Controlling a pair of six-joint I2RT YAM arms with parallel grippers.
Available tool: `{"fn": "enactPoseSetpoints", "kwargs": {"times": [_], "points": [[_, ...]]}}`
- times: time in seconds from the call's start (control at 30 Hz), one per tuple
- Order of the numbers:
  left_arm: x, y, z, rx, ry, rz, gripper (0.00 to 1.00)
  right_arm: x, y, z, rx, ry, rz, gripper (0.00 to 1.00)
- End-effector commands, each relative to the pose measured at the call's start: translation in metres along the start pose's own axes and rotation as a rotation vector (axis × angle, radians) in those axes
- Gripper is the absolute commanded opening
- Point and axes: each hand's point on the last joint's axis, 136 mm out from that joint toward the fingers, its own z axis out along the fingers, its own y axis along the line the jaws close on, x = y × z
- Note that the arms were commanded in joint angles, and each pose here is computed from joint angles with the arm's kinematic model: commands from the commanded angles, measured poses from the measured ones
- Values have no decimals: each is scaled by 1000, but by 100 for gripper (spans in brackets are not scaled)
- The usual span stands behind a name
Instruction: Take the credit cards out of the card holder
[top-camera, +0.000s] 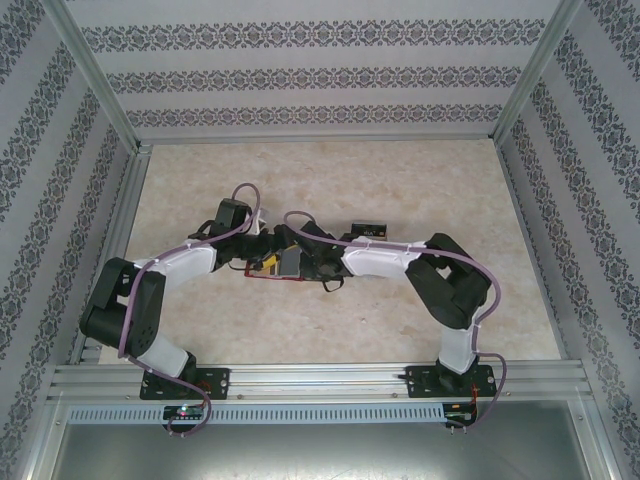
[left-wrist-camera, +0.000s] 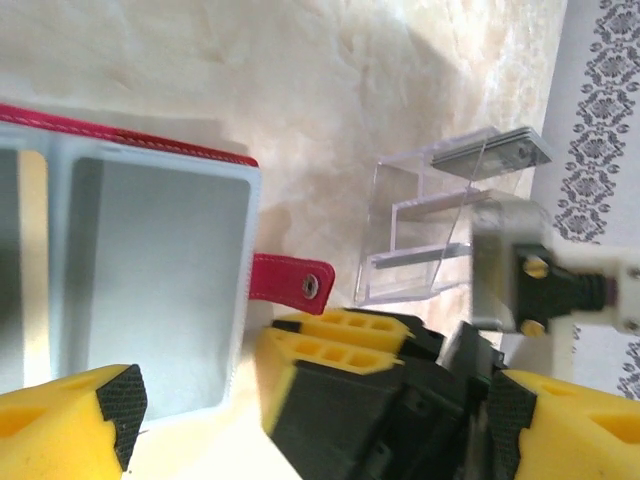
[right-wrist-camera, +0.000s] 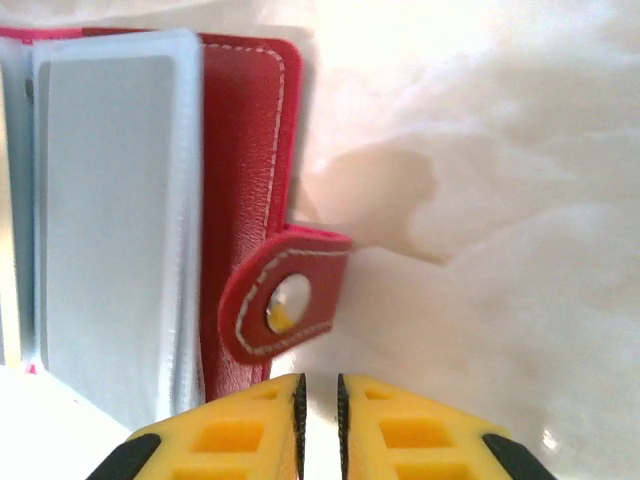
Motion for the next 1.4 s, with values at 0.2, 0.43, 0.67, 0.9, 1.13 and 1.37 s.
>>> {"fn": "enactPoseSetpoints", "kwargs": {"times": [0.2,0.43,0.67,0.9,1.13,1.37], "points": [[-18,21,-12,-122,-75,-21,56,-24,33,-12,-73,-31,-45,16],[-18,49,-15,-221,-76,-58,53,-20,34,9,-50,21,-47,16],[-19,85,-35,-348,-109,-105,53,-16,24,6,-39,20,-22,28],[-13,99,-30,-362,-81,-132,53,-13,26,11,-47,40,-12,29],[-8,100,-24,-340,-61,-152,54,-19,42,7,-76,31,-39,28],[-2,103,-23,-333,-58,-183,54,-25,37,-8,-6,-16,-71,36]]}}
